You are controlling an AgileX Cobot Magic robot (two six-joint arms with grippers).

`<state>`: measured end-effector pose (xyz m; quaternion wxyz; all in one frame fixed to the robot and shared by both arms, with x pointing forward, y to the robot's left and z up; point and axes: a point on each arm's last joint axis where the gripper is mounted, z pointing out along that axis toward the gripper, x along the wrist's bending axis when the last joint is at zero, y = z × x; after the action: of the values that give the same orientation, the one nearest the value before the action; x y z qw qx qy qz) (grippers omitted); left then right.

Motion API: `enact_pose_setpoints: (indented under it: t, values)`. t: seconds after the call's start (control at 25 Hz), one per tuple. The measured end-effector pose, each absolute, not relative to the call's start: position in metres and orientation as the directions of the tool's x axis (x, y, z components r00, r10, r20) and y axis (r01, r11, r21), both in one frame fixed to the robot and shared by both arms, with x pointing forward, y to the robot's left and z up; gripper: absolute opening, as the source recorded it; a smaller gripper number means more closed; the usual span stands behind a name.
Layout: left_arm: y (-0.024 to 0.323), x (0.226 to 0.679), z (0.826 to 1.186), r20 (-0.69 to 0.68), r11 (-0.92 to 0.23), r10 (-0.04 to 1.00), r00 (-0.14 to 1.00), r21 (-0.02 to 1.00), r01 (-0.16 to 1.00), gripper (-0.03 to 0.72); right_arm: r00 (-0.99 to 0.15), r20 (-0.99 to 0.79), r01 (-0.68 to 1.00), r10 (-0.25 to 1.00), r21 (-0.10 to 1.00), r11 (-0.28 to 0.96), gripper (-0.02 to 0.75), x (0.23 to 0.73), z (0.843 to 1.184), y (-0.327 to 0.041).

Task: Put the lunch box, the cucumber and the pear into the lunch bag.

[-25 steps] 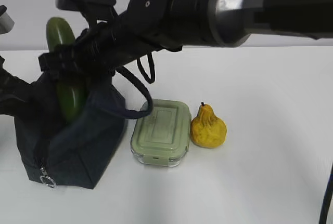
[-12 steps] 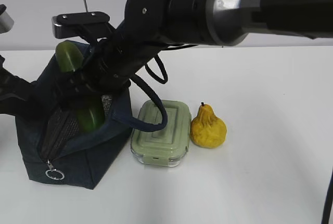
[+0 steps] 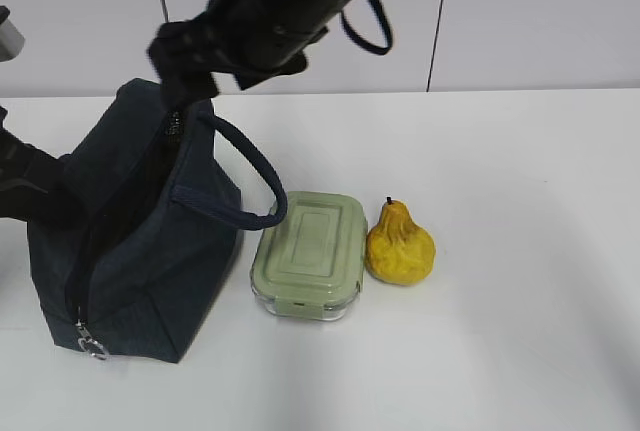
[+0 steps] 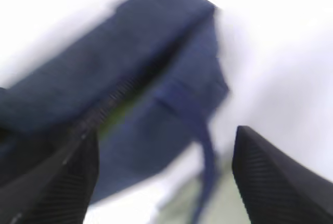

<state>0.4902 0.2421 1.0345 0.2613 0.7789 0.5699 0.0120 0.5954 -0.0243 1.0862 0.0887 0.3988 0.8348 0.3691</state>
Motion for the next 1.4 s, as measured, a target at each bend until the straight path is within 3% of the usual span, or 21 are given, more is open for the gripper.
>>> enact_pose_setpoints:
  t: [0.24, 0.4, 0.6, 1.04, 1.12, 1.32, 1.4]
  values:
    - [0.242, 0.487, 1.04, -0.273, -0.214, 0.894, 0.356, 0.439, 0.873, 0.002, -0.508, 0.109, 0.787, 0.854, 0.461, 0.41, 0.594, 0.615, 1.068, -0.092]
    - [0.242, 0.487, 1.04, -0.272, -0.214, 0.894, 0.356, 0.439, 0.873, 0.002, -0.449, -0.007, 0.854, 0.893, 0.291, 0.432, 0.591, 0.613, 1.046, -0.122]
    - [0.243, 0.487, 1.04, -0.272, -0.214, 0.894, 0.356, 0.44, 0.872, 0.002, -0.447, -0.018, 0.871, 0.895, 0.219, 0.439, 0.59, 0.606, 1.024, -0.127]
    - [0.243, 0.487, 1.04, -0.272, -0.214, 0.894, 0.356, 0.44, 0.872, 0.002, -0.454, 0.022, 0.878, 0.891, 0.177, 0.444, 0.587, 0.613, 0.977, -0.119]
    - [0.243, 0.487, 1.04, -0.272, -0.214, 0.894, 0.356, 0.44, 0.872, 0.002, -0.456, 0.03, 0.88, 0.889, 0.164, 0.446, 0.555, 0.614, 0.969, -0.118]
    - [0.243, 0.487, 1.04, -0.271, -0.214, 0.894, 0.356, 0.441, 0.872, 0.002, -0.459, 0.016, 0.879, 0.888, 0.151, 0.452, 0.271, 0.616, 0.962, -0.119]
    - [0.243, 0.487, 1.04, -0.271, -0.214, 0.894, 0.356, 0.441, 0.872, 0.002, -0.46, 0.014, 0.877, 0.888, 0.161, 0.452, 0.227, 0.615, 0.966, -0.119]
